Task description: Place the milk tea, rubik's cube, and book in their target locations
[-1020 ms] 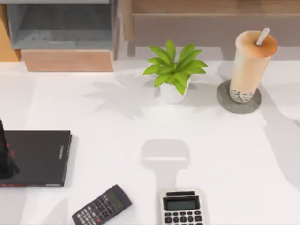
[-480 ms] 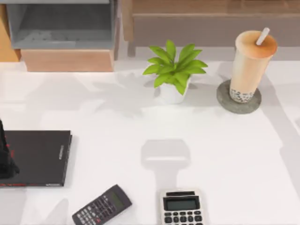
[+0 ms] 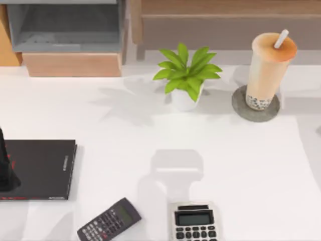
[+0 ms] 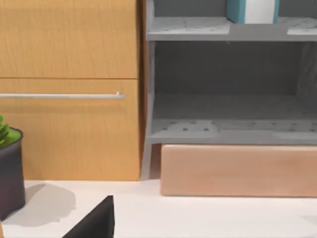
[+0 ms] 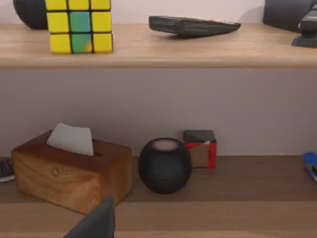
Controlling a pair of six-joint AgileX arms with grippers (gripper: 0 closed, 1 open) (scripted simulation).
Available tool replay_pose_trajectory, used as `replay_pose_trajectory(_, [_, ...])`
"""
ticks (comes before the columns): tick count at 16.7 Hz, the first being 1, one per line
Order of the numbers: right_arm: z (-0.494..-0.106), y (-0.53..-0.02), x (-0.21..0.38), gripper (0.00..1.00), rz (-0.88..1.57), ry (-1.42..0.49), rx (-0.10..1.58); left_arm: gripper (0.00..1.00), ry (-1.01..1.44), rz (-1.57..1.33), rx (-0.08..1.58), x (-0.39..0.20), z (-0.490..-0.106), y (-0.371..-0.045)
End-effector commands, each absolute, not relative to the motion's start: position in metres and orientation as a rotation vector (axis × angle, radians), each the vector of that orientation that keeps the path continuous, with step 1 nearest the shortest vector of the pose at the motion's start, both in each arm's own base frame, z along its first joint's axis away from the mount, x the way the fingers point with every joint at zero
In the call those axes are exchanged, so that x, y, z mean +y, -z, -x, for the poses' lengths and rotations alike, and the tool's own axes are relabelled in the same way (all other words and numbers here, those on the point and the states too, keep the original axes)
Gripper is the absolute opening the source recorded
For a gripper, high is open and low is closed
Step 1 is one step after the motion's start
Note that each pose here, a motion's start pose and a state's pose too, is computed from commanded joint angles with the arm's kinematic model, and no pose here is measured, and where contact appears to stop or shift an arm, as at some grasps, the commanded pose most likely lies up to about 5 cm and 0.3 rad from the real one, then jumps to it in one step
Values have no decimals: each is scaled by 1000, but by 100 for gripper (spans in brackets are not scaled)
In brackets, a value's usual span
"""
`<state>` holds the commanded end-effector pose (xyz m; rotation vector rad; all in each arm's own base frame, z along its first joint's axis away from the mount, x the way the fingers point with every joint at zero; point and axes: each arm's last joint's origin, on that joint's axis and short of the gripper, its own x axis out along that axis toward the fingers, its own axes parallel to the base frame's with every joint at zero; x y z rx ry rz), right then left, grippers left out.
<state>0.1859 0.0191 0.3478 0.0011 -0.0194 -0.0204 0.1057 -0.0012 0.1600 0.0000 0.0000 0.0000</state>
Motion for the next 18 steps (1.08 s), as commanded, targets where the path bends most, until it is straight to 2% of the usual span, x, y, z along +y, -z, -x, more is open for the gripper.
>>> replay_pose_trajectory(4, [-127, -263, 5, 100, -1, 13, -14, 100, 0, 0, 0, -1, -106, -160])
replay_pose_trajectory(9, [-107, -180, 0, 100, 0, 3, -3, 100, 0, 0, 0, -1, -106, -160])
replay_pose_trajectory(12, [-106, -161, -1, 100, 0, 0, 0, 100, 0, 0, 0, -1, -106, -160])
replay_pose_trajectory(18, [-106, -160, -1, 100, 0, 0, 0, 100, 0, 0, 0, -1, -106, -160])
